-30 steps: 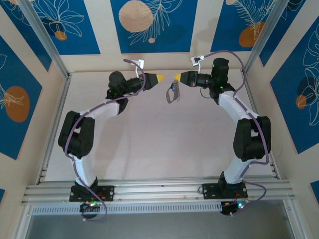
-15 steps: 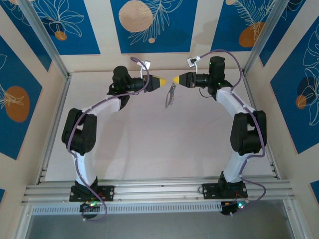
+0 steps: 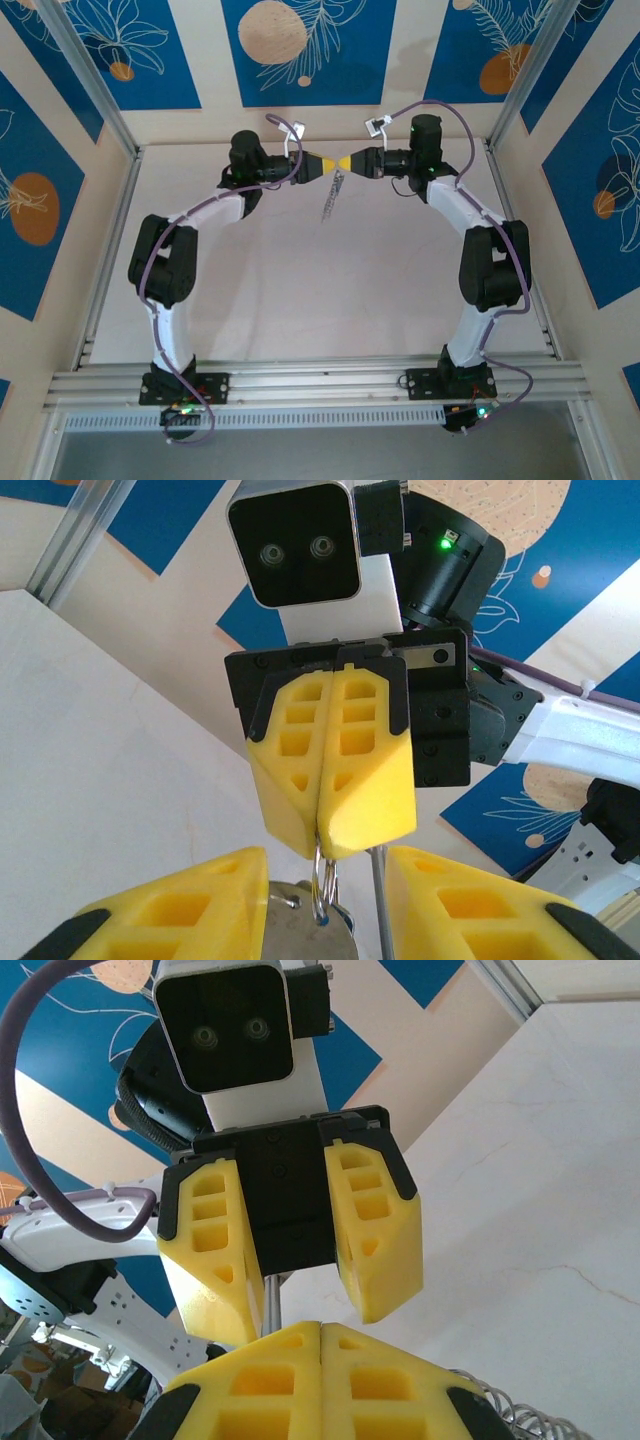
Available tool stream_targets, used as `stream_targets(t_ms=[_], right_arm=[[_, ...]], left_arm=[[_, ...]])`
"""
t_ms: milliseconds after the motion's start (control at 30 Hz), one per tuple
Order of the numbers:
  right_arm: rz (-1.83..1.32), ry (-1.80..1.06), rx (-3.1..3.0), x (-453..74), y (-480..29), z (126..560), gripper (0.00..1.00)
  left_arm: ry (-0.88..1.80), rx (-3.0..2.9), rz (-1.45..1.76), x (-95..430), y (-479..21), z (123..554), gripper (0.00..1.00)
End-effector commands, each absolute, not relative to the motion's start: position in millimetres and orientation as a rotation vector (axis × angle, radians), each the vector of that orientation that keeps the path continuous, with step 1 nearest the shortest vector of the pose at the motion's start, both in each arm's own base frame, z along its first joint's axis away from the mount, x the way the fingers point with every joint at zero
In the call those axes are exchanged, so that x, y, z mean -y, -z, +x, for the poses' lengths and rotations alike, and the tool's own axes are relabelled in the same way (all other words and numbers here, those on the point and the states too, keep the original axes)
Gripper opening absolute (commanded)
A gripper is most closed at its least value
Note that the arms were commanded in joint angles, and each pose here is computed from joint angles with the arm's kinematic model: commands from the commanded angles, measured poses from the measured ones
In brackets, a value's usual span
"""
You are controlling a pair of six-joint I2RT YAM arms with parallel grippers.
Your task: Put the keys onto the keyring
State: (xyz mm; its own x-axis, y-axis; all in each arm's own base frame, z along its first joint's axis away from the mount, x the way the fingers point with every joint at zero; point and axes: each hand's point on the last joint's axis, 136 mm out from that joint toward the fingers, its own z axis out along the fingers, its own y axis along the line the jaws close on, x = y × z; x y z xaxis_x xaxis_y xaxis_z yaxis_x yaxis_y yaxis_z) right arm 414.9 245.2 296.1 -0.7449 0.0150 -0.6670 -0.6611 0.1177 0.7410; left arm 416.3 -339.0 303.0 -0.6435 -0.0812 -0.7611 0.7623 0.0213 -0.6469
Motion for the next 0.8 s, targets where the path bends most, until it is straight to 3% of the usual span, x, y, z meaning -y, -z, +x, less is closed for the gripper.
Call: stream_targets(t_ms=[0,600,767], right_arm=[[-0.673,-1.703,-1.848,-250.0,-304.3,410.6,0.00],[-0.629,-1.684,-1.859,-246.9,-302.8,418.4,0.00],[-0.623,-1.689,-1.862,-247.2,-301.6,419.5,0.00]], left_arm=[[1.682,-1.615,0.775,342.2,-311.4,414.1,0.35],[1.723,-1.592,0.823,346.3,-311.8,399.1,0.31],[1.738,-1.580,0.846,349.5,-313.1,396.0,0.19]])
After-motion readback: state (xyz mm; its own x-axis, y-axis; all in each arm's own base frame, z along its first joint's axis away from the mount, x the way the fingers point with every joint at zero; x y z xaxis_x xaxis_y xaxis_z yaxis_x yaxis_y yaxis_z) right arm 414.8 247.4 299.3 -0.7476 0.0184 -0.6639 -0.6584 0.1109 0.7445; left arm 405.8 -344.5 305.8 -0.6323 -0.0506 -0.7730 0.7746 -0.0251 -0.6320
